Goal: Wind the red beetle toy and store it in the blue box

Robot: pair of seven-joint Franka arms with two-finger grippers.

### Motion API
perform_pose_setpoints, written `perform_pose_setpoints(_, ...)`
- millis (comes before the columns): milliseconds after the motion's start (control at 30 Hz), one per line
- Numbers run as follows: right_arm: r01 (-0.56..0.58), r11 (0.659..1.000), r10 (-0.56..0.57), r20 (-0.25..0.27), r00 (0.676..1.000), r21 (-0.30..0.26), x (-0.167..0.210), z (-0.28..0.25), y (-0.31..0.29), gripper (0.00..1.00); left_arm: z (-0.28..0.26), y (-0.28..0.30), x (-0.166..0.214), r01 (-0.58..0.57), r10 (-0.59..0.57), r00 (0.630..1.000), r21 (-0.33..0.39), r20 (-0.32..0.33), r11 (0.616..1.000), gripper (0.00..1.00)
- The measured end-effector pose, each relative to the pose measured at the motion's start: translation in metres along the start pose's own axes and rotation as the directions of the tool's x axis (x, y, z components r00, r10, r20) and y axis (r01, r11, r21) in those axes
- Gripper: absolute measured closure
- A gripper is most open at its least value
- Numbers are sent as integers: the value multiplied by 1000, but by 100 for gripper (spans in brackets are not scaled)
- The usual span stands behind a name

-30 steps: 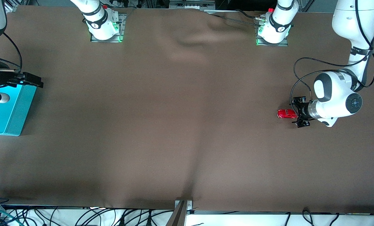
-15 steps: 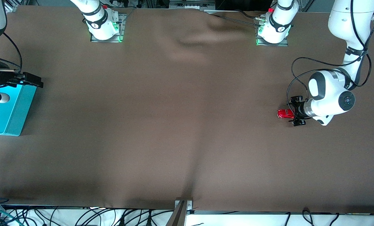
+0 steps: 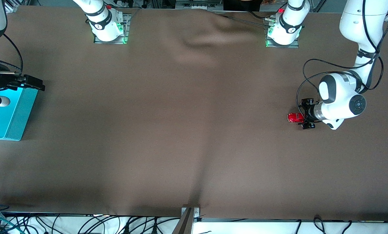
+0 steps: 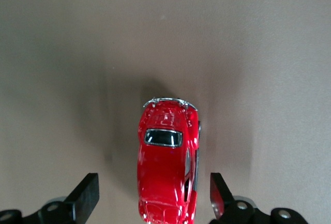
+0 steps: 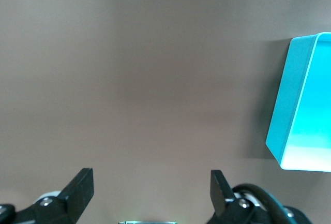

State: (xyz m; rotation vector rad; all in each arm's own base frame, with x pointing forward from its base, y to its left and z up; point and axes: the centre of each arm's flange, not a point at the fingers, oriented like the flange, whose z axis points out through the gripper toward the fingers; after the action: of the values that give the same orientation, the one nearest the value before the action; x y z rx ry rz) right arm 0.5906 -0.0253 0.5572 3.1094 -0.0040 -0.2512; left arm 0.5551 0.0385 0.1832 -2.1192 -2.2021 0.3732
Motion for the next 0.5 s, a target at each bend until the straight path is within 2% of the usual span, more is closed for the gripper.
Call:
perform_pose_setpoints(100,0,1000,0,0,1000,0,0,0,0,0,2,0,2,2,-2,1000,2,-1,1000,7)
perform_pose_setpoints(233,0,1000,0,0,1000,0,0,0,0,0,3,0,4,6,-6,1000,2,-1,1000,22)
perform_pose_setpoints(433,0,1000,0,0,1000,0,0,0,0,0,1,1,6,9,-9,1000,-5,-1,1000,52)
perform_pose_setpoints(500,0,1000,0,0,1000,0,0,0,0,0,1,2,6,9,-9,1000,-7,-1,1000,54)
